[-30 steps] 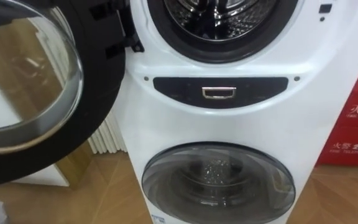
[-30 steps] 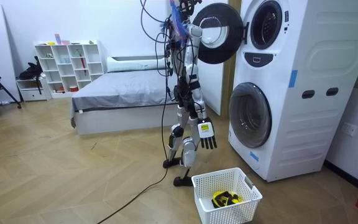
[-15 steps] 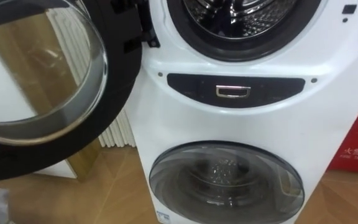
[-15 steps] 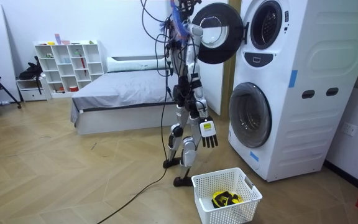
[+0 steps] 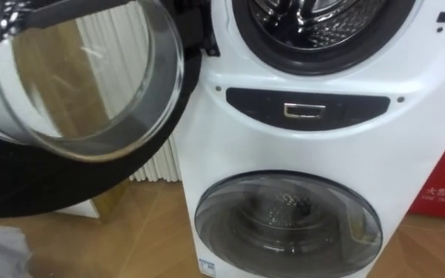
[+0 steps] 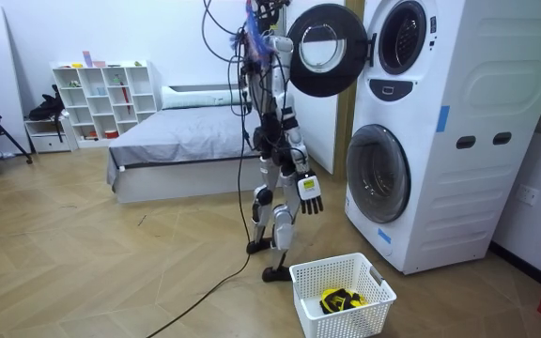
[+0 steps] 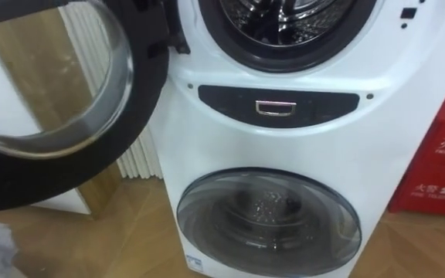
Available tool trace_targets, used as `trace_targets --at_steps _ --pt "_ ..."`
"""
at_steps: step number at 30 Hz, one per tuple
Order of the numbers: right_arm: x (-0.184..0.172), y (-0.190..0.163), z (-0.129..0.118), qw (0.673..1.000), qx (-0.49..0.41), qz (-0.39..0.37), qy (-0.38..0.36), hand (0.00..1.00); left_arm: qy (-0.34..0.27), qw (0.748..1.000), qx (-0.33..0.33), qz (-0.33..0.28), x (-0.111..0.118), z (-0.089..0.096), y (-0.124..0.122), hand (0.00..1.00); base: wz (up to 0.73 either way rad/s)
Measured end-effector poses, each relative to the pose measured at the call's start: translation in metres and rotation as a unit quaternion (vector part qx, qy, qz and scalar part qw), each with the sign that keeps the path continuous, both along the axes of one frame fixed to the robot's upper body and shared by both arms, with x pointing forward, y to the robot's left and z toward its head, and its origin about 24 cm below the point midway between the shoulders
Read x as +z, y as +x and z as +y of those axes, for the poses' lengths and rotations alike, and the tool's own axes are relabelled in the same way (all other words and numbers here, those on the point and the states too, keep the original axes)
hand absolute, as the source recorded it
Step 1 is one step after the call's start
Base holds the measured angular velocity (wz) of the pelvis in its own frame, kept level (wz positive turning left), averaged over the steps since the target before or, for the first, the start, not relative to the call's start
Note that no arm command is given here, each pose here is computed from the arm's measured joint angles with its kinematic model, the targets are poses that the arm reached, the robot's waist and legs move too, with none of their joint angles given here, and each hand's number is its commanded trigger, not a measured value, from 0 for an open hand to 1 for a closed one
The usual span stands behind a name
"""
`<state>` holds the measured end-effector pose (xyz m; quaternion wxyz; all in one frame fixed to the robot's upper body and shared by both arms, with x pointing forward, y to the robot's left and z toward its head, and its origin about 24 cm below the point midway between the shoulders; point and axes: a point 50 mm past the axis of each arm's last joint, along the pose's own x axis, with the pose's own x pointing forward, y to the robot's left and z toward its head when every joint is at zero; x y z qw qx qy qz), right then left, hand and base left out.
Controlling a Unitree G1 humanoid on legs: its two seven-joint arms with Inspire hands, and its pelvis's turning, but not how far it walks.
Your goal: Pick clothes from washing machine
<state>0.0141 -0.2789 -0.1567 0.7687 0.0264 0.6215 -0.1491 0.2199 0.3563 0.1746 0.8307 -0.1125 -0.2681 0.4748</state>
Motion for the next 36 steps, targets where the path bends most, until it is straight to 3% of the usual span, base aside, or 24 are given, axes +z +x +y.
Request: trace_targets --at_steps 6,9,12,14,16,23,32,36 --pt "-0.001 0.000 0.003 1.000 0.016 0.012 -0.006 0.00 0.049 0.997 -0.066 0.011 -0.008 -0.028 -0.014 0.00 -0.01" --pt "-0.002 0.002 0.005 1.000 0.023 0.014 -0.009 0.00 0.058 0.990 -0.126 0.005 -0.009 -0.046 -0.010 0.00 0.08" --pt "-0.001 0.007 0.004 1.000 0.023 0.006 -0.014 0.00 0.094 0.968 -0.223 0.062 -0.021 -0.065 -0.002 0.00 -0.13" --pt "-0.001 0.008 0.005 1.000 0.020 0.004 -0.018 0.00 0.107 0.940 -0.306 0.110 -0.034 -0.093 0.013 0.00 -0.17" --pt "-0.001 0.011 0.004 1.000 0.020 -0.002 -0.022 0.00 0.114 0.917 -0.361 0.123 -0.040 -0.109 0.019 0.00 -0.19" --pt "0.001 0.017 0.003 0.999 0.023 -0.014 -0.035 0.00 0.172 0.836 -0.506 0.122 -0.036 -0.155 0.022 0.00 -0.19" --pt "0.000 0.029 0.009 0.998 0.040 -0.023 -0.040 0.00 0.214 0.730 -0.636 0.127 -0.044 -0.196 0.016 0.00 -0.13" --pt "-0.001 0.035 0.016 0.998 0.048 -0.028 -0.032 0.00 0.223 0.702 -0.659 0.154 -0.055 -0.202 0.016 0.00 -0.08"
